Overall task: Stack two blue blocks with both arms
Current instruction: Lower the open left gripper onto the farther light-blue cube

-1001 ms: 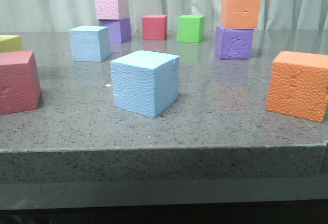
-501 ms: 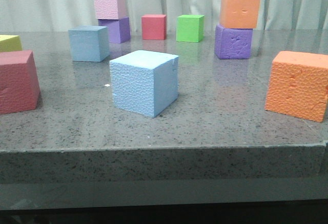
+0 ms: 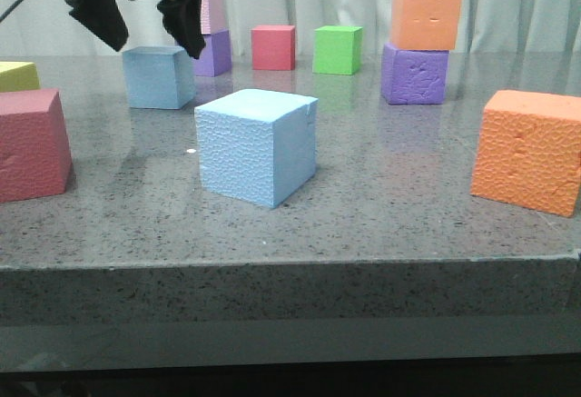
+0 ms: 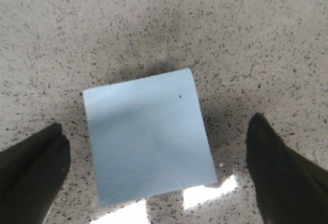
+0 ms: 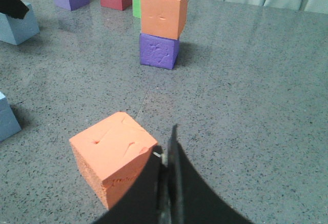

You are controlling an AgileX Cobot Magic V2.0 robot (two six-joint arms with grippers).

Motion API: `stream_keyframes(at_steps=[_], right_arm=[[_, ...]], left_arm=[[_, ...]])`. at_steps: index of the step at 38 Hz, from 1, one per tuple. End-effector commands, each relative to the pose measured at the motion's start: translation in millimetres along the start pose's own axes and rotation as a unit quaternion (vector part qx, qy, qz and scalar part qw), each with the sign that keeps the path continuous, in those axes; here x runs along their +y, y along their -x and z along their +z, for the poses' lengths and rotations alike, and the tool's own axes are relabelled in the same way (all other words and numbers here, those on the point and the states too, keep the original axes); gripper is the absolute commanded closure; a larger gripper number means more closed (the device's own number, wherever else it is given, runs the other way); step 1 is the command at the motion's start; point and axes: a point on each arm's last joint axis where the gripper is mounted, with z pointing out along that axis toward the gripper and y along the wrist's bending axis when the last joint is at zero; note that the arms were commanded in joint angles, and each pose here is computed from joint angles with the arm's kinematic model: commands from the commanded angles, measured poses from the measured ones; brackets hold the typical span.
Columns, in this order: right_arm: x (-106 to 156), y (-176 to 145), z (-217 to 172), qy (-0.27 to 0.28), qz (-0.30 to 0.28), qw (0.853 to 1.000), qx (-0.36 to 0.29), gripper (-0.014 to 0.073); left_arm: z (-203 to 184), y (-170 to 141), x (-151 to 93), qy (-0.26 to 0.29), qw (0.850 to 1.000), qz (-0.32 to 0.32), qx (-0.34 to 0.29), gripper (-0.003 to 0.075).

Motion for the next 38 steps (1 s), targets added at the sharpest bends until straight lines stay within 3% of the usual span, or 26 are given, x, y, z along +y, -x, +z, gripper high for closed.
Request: stream_keyframes(at_steps=[1,12,24,38], right_arm=[[-2.2,15.6,-2.8,-0.013,-0.004,0.999,-0.05,0.0665],[-2.2,15.6,-2.8,-0.013,-0.004,0.999,-0.05,0.0665],[-2.2,15.6,-2.8,-0.013,-0.004,0.999,-0.05,0.0665],[-2.2,15.6,-2.8,-0.013,-0.004,0.999,-0.05,0.0665]], left_arm=[[-37.7,14.4,-4.4,-0.008,0.998,-0.008,-0.068,0.0048],[-37.6,13.9,-4.9,-0.011,0.998,-0.009,-0.065,0.0055],[-37.7,14.0,-7.3,-0.025,0.997,-0.016,-0.065,0.0269],[-37.7,14.0,-7.8,-0.028,0.997,-0.017,-0.065,0.0281]])
